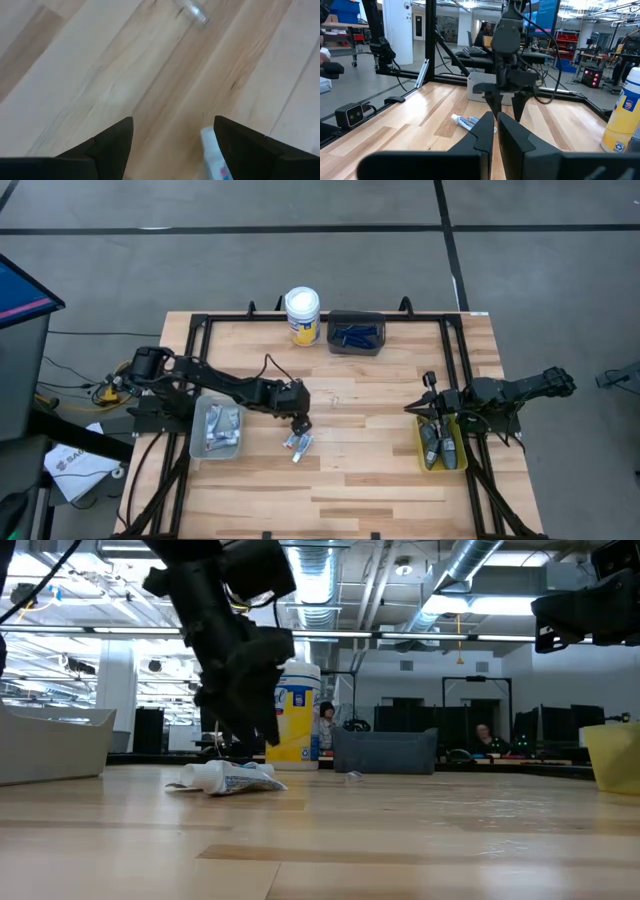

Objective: Pick & Place Travel size toiletries
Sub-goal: Put the white toothpaste into the gray bin

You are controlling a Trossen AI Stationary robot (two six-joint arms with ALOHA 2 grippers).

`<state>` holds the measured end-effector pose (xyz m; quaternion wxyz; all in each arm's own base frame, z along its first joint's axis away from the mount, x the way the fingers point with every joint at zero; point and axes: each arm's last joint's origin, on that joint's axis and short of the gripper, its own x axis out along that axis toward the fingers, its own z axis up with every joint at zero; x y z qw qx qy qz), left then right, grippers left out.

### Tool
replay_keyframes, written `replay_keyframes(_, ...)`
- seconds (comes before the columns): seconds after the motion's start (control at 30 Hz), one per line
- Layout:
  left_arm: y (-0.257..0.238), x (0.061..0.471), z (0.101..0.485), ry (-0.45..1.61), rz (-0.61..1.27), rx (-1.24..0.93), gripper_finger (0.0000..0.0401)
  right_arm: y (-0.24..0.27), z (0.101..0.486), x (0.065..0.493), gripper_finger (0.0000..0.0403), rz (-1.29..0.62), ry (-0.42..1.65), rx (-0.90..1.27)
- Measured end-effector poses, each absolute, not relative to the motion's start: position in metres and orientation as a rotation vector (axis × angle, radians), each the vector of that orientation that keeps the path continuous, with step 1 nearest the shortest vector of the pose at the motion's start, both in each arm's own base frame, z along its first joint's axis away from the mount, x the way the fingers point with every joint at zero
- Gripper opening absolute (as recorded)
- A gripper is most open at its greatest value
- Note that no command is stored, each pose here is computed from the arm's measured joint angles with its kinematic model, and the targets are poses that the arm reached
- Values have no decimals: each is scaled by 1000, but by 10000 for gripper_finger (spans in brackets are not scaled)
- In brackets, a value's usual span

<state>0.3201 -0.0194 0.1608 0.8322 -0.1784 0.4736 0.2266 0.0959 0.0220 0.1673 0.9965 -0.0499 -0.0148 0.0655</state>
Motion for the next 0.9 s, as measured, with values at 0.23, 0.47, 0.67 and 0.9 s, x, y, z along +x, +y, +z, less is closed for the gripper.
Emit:
replay_keyframes(0.23, -21, 330, 142, 1026, 446, -367, 273, 22, 167, 96, 17, 131, -29, -100)
replay_keyframes(0.47, -29, 331, 131, 1073, 409, -372, 273, 22, 167, 96, 17, 131, -29, -100)
replay_keyframes(0.67, -33, 331, 131, 1081, 388, -399, 273, 22, 167, 96, 17, 131, -29, -100)
replay_keyframes(0.9, -37, 329, 131, 1111, 387, -446, 247, 22, 167, 96, 17, 131, -29, -100)
